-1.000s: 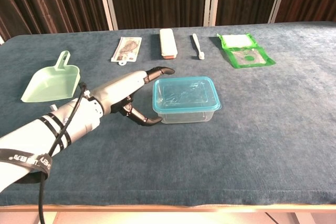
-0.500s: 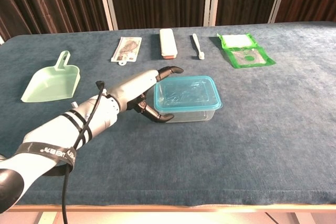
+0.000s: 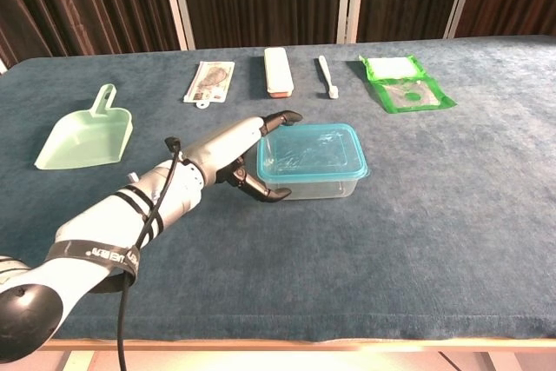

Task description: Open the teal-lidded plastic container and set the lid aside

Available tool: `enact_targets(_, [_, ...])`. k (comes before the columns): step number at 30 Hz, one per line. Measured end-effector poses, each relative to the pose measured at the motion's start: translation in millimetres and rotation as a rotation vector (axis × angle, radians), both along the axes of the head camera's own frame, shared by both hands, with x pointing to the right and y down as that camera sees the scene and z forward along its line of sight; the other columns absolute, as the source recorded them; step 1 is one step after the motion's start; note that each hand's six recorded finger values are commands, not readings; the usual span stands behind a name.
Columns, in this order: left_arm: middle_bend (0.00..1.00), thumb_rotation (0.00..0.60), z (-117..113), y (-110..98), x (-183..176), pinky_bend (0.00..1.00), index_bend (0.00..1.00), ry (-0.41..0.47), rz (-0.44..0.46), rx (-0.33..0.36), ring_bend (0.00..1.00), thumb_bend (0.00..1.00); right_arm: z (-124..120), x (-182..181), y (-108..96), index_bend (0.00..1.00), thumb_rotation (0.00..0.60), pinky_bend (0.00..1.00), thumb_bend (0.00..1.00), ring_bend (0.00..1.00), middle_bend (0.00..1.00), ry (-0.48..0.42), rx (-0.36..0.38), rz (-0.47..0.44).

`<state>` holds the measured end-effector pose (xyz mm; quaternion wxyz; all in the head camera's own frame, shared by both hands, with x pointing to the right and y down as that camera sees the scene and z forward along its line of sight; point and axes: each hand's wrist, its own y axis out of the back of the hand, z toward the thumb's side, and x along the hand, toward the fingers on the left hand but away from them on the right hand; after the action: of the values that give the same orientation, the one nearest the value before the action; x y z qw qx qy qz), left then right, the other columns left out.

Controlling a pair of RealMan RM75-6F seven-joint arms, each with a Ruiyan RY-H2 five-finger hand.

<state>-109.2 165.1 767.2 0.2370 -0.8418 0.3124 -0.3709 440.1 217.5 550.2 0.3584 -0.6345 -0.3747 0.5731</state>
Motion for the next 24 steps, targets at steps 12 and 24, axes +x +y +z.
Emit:
enact_targets(12, [0.59, 0.6, -2, 11, 4, 0.46, 0.29, 0.022, 0.018, 0.011, 0.4, 0.3, 3, -5, 1, 0.0, 0.6, 0.0, 0.12, 0.0, 0.0, -0.002, -0.005, -0.018])
enact_targets(24, [0.6, 0.6, -18, 40, 16, 0.47, 0.3, 0.081, 0.072, -0.011, 0.41, 0.3, 25, -49, -9, 0.0, 0.6, 0.0, 0.12, 0.0, 0.0, -0.025, -0.018, -0.191])
